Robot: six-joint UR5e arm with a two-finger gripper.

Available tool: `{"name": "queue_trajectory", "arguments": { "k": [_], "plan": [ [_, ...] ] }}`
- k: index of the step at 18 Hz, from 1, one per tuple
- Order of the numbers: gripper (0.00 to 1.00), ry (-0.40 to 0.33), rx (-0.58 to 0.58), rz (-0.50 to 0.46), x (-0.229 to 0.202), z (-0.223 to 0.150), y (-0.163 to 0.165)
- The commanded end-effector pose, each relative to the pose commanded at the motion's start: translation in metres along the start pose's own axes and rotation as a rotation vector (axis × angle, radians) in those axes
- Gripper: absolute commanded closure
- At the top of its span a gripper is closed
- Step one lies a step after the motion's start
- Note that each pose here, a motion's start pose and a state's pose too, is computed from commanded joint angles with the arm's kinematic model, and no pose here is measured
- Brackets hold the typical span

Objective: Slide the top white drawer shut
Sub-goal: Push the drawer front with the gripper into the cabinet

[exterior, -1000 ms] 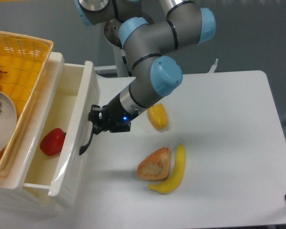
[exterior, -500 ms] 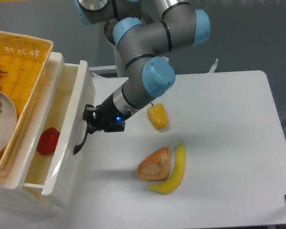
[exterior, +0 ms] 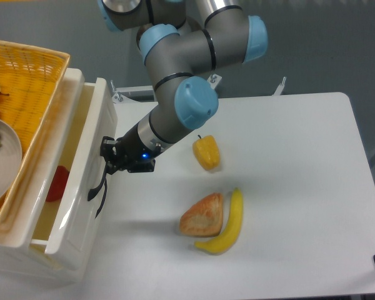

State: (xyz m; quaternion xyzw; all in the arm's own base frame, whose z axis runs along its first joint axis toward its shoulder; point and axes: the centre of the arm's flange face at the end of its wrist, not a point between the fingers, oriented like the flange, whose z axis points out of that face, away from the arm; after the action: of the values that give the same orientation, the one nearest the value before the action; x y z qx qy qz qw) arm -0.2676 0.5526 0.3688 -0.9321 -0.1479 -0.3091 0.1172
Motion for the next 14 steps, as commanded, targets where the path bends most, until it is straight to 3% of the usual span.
{"name": "queue_trajectory", "arguments": {
  "k": [14],
  "plan": [
    [0.96, 0.003, -0.023, -0.007, 0.017, 0.016, -0.002]
  ]
}}
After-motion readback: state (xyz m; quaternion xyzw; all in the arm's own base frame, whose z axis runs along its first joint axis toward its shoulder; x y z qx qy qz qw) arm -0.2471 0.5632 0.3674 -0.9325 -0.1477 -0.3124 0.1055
